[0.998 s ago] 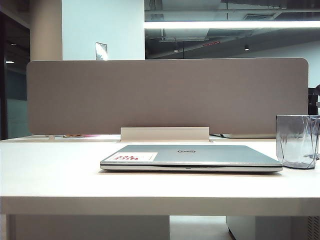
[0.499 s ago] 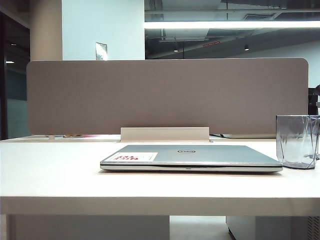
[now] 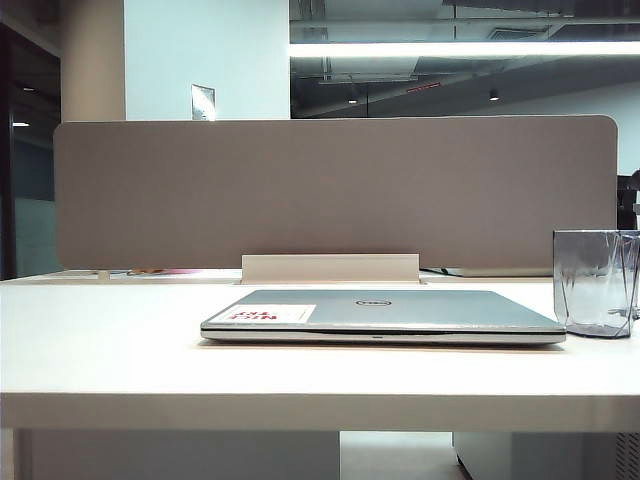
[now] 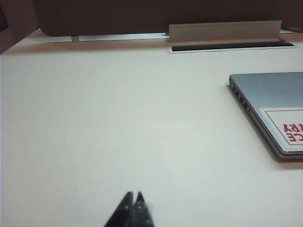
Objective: Pick up the water cup and place it on the right side of the laptop.
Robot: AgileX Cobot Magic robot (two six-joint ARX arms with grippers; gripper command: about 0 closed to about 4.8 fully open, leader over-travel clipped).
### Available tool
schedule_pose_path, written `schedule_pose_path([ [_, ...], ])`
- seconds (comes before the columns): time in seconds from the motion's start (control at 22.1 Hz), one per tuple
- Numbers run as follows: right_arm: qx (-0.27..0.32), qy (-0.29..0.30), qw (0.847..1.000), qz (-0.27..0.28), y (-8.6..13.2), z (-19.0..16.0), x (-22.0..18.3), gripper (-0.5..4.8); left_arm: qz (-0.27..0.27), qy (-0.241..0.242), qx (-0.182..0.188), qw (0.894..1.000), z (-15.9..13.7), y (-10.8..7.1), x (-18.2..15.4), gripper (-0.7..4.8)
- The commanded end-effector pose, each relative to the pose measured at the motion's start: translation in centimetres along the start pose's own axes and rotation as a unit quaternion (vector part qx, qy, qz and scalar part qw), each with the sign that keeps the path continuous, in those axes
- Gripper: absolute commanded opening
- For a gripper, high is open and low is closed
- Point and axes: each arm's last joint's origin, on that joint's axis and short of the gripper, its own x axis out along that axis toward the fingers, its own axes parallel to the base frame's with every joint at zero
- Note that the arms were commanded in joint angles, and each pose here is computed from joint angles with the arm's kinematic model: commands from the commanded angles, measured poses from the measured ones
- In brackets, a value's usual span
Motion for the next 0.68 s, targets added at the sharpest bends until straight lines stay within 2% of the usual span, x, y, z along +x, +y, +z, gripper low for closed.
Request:
schedule_pose_path([
  [0.05, -0.003, -0.007, 1.000, -0.018, -0.1, 0.0, 0.0, -0.08, -0.002, -0.004, 0.001, 1.000, 0.2, 0.0, 0.0, -0.06],
  [0.14, -0.006, -0.008, 1.000, -0.026, -0.2, 0.0, 0.0, -0.08, -0.001, -0.005, 0.003, 1.000, 0.2, 0.0, 0.0, -0.06],
  [0.27, -0.028, -0.008, 0.999, -0.026, -0.1, 0.0, 0.0, -0.08, 0.001, -0.013, 0.039, 0.999, 0.3, 0.0, 0.0, -0.06],
  [0.41, -0.029, -0.009, 0.999, -0.031, -0.2, 0.0, 0.0, -0.08, 0.017, -0.044, 0.041, 0.998, 1.0, 0.1, -0.1, -0.06],
  [0.68, -0.027, -0.026, 0.999, -0.035, -0.2, 0.3, 0.0, -0.08, 0.017, -0.066, 0.039, 0.997, 1.4, 0.1, -0.1, -0.06],
])
